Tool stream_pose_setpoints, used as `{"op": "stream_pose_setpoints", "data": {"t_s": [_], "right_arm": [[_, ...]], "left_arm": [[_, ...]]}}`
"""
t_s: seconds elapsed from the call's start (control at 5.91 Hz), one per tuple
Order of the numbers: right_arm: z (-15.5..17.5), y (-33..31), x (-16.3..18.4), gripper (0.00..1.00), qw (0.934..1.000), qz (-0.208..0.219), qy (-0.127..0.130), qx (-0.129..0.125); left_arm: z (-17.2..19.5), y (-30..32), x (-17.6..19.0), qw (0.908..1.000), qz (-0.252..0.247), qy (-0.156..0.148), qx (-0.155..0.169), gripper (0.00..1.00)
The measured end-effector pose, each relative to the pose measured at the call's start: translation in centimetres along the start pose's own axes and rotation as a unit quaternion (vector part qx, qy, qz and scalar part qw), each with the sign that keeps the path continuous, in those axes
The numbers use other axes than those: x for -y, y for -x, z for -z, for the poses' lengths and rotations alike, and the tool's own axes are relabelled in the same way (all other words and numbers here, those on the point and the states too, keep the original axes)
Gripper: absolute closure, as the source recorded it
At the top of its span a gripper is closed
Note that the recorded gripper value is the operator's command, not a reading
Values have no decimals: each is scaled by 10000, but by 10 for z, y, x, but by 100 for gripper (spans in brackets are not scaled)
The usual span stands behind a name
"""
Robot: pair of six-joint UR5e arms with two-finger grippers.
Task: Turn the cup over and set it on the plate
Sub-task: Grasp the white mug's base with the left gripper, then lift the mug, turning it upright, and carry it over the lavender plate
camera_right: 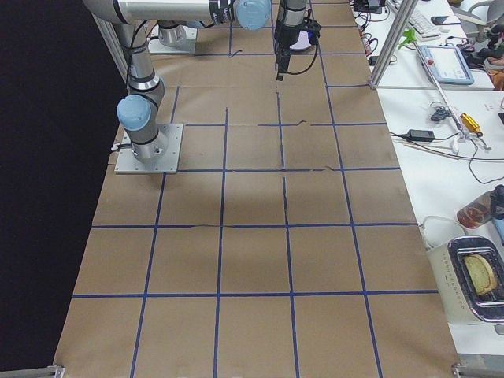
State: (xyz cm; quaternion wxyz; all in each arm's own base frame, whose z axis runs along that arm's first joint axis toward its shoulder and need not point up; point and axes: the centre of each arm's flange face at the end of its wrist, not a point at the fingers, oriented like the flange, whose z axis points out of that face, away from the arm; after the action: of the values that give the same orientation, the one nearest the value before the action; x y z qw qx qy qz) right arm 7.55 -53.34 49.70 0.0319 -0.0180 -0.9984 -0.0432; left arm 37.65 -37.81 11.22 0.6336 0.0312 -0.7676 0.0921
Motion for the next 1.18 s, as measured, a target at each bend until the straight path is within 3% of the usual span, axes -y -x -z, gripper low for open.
{"op": "stream_pose_setpoints", "data": {"t_s": [0.68,0.85,1.18], "right_arm": [[0,0,0,0,10000,0,0,0],[0,0,0,0,10000,0,3,0],[0,0,0,0,10000,0,1,0]], "left_arm": [[4,-14,0,9998,117,-76,-102,100],[10,-44,6,9995,233,-155,-110,100],[25,-147,28,9971,617,-369,249,100]]}}
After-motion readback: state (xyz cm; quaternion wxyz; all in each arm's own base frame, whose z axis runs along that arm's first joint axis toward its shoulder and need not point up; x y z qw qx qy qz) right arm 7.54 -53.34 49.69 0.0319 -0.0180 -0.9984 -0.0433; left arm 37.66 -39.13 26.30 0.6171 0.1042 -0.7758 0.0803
